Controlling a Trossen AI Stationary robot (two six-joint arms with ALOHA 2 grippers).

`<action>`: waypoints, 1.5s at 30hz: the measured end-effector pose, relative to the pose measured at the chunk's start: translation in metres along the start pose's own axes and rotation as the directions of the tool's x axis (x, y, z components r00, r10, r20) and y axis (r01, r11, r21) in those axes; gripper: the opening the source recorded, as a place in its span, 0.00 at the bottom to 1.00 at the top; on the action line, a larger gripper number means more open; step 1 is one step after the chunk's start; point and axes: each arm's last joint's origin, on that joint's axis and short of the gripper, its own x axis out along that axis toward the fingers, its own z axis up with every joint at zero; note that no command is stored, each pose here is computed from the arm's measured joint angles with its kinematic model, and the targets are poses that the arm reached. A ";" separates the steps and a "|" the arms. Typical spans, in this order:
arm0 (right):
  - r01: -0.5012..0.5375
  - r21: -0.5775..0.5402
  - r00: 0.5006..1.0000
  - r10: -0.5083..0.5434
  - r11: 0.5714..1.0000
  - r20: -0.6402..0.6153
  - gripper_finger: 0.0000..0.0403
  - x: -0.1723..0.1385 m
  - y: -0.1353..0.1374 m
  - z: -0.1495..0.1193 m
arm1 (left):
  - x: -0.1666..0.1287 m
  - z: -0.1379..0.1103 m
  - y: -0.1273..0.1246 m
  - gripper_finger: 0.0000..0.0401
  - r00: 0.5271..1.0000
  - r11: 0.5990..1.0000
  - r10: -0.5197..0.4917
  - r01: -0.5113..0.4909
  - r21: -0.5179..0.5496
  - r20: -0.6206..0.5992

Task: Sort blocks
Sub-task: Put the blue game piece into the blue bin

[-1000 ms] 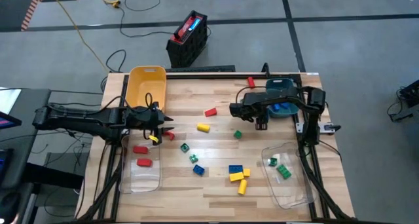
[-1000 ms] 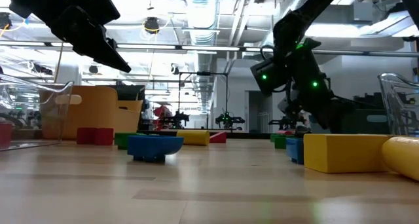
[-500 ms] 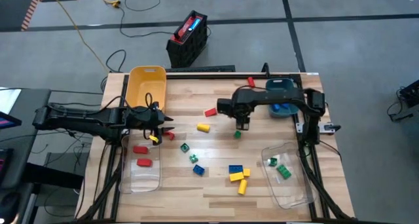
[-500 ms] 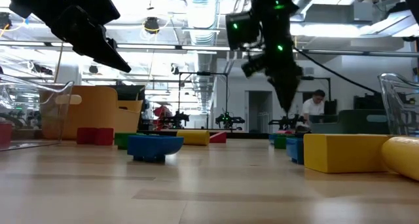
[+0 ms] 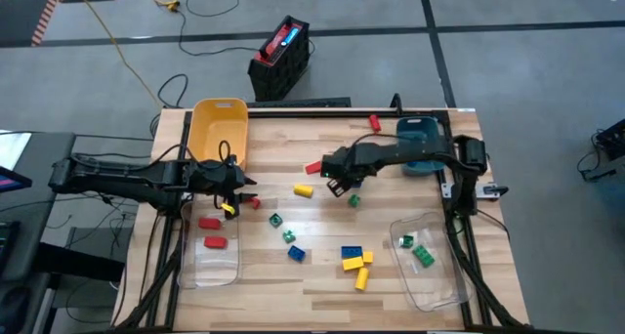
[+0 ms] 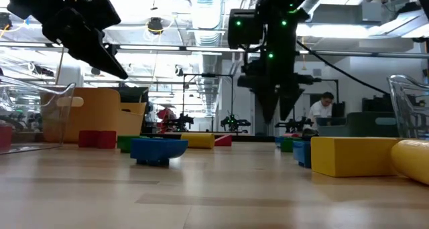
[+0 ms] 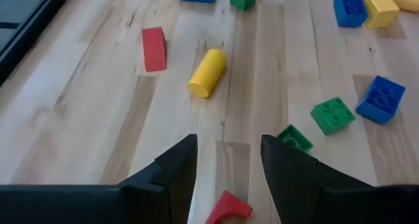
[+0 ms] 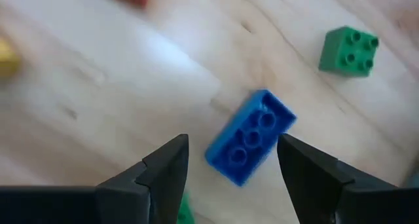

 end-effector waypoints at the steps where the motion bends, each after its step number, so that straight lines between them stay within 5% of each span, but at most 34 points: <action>1: 0.018 0.036 1.000 -0.018 0.999 0.011 0.62 0.002 0.001 -0.004 | 0.000 0.000 0.000 0.41 1.000 1.000 0.000 0.000 0.001 0.001; 15: 0.075 0.318 0.971 -0.142 0.945 0.195 0.62 0.026 0.000 -0.045 | 0.000 -0.006 0.000 0.41 0.998 1.000 0.010 -0.010 -0.005 -0.056; 29: 0.067 0.363 0.960 -0.159 0.930 0.231 0.62 0.039 -0.013 -0.048 | 0.000 -0.007 0.000 0.41 0.998 1.000 0.014 -0.016 -0.025 -0.068; 35: -0.031 0.387 0.962 -0.078 0.921 0.263 0.61 0.058 -0.013 -0.055 | 0.000 -0.008 0.001 0.41 0.997 1.000 0.015 -0.017 -0.025 -0.077; 39: -0.021 0.373 0.962 -0.083 0.928 0.260 0.50 0.059 -0.014 -0.056 | 0.000 -0.006 0.000 0.41 0.998 0.999 0.015 -0.016 -0.028 -0.063; 45: -0.001 0.324 0.963 -0.087 0.946 0.256 0.21 0.059 -0.016 -0.055 | 0.000 -0.005 0.000 0.41 0.998 0.999 0.015 -0.016 -0.027 -0.055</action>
